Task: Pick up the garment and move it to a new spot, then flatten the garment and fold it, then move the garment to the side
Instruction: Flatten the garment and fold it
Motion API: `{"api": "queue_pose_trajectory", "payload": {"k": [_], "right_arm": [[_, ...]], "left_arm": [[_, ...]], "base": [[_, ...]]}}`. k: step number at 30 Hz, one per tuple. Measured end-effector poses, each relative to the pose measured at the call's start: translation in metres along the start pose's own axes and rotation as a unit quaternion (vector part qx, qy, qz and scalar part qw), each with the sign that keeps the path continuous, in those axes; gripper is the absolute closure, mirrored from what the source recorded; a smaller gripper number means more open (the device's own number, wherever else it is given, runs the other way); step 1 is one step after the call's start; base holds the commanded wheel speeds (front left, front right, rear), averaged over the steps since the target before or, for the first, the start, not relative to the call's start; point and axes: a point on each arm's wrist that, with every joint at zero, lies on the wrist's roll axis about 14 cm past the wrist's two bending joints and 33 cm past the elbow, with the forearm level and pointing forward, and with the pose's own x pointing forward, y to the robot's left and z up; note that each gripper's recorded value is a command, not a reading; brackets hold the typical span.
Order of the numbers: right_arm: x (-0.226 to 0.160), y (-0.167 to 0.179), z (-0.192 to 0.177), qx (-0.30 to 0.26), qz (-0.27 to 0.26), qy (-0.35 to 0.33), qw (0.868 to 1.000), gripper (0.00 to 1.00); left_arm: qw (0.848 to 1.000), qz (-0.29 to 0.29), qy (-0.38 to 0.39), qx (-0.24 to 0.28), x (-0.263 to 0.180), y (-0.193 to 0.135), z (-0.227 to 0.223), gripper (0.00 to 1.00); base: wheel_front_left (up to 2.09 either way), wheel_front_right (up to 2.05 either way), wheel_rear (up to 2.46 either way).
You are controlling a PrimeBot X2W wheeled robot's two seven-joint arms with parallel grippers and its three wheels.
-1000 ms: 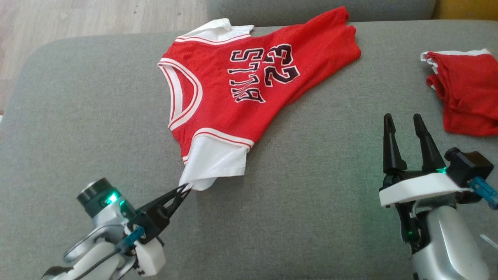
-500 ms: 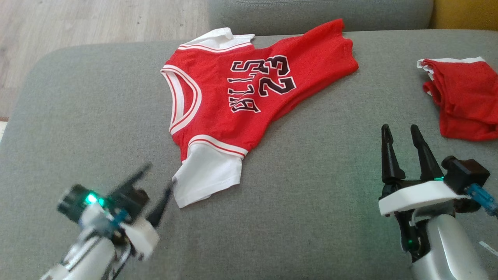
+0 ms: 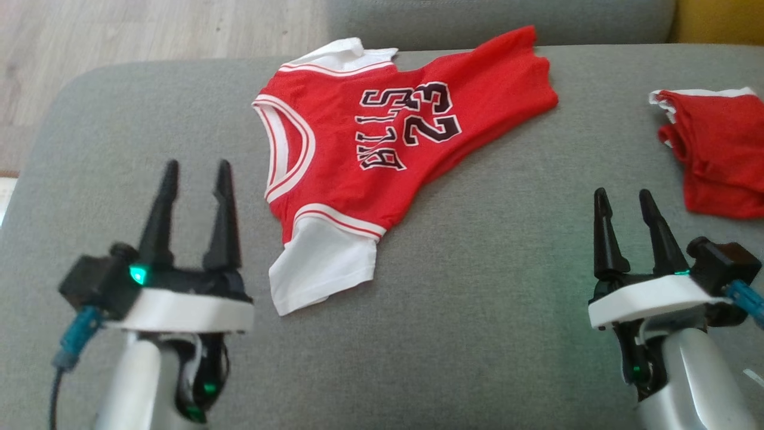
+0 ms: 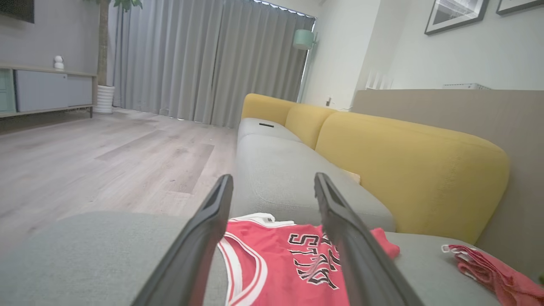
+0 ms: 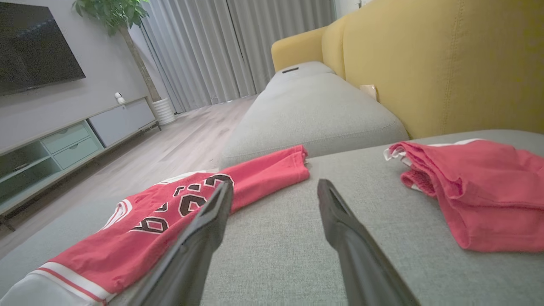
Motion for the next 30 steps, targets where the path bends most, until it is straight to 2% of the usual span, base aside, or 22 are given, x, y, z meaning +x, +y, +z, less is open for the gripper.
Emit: {"api": "queue_pose_trajectory", "payload": {"k": [7,14,22,30], "right_arm": [[0.018,-0.003,-0.026,0.003,-0.003,0.059,0.998,0.0],[0.077,0.009,-0.04,0.028,0.011,0.123,0.992,0.0],[0.13,0.009,-0.078,0.097,-0.007,0.227,0.969,0.0],[0.162,0.015,-0.112,0.095,-0.014,0.311,0.945,0.0]], "left_arm": [[0.999,-0.011,0.033,-0.006,-0.011,-0.001,-0.023,0.0],[0.999,0.0,0.052,0.0,-0.01,0.011,-0.036,0.0],[0.997,0.026,0.074,-0.008,-0.019,0.026,-0.047,0.0],[0.995,0.057,0.081,-0.003,-0.024,0.044,-0.048,0.0]], "base": [[0.0,0.0,0.0],[0.0,0.0,0.0],[0.0,0.0,0.0],[0.0,0.0,0.0]]}}
